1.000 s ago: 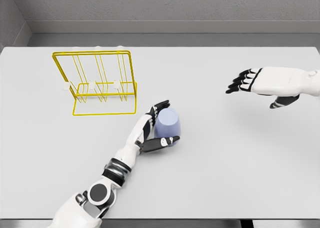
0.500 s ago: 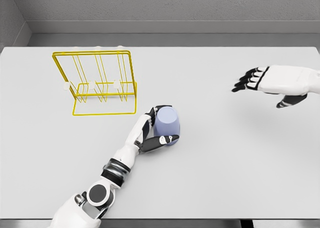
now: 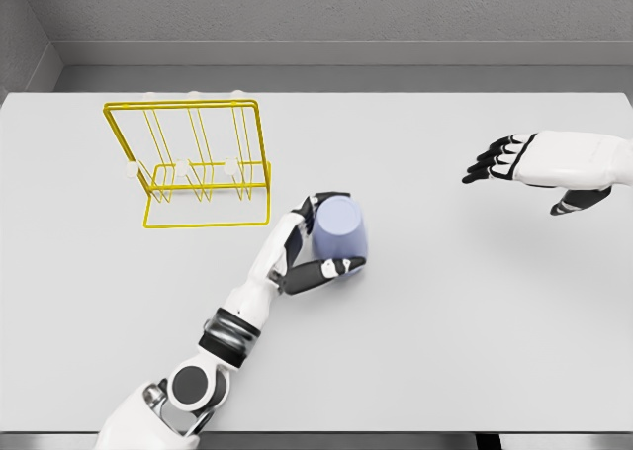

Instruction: Place the cup on the cup holder with both arms

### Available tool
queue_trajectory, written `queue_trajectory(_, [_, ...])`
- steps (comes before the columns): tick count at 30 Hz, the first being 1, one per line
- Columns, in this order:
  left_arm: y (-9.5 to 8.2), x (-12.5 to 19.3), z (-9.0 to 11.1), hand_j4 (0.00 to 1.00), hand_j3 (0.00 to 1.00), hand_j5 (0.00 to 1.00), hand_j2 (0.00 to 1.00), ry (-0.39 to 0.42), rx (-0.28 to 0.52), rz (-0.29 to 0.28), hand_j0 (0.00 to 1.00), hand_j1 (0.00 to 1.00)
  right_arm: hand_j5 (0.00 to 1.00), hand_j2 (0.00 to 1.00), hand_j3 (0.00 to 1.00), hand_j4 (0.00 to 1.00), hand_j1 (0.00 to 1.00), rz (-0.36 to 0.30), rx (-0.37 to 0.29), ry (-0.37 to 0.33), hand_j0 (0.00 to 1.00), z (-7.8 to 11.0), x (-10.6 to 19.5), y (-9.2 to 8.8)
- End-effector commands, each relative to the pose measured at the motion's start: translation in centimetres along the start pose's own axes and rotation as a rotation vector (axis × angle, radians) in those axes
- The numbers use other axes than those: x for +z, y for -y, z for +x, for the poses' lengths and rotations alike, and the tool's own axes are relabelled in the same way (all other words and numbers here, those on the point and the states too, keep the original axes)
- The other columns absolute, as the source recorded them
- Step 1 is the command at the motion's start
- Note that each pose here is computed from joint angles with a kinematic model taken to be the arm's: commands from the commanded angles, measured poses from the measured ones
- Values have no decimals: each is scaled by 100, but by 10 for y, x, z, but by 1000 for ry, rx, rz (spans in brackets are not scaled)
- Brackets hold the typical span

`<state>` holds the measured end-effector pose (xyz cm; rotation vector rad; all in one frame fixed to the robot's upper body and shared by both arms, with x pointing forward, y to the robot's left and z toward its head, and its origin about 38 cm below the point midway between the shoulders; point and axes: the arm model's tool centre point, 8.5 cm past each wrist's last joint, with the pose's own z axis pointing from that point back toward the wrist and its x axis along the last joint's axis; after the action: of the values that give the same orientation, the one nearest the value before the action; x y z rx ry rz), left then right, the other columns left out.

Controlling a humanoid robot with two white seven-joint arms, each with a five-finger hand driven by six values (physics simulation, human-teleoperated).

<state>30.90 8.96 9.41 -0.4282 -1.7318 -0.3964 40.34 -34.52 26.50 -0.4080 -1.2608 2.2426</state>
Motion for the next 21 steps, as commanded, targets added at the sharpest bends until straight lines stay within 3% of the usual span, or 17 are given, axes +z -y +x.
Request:
queue_trajectory(1, [1, -1, 10, 63, 63, 63, 63, 31, 6, -4, 63, 63, 100, 100, 100, 100, 100, -3, -5, 3, 100, 0, -1, 0])
queue_trajectory(5, [-11, -3, 20, 63, 63, 63, 63, 80, 7, 29, 63, 63, 100, 100, 100, 100, 100, 0, -7, 7, 100, 1, -3, -1])
queue_trajectory(12, [-14, -9, 31, 63, 63, 63, 63, 153, 18, 37, 63, 63, 100, 100, 100, 100, 100, 5, -11, 10, 100, 2, -4, -4])
queue_trajectory(21, [-24, -16, 54, 63, 63, 63, 63, 306, 20, 52, 63, 63, 100, 100, 100, 100, 100, 4, -11, 13, 100, 3, -5, -4])
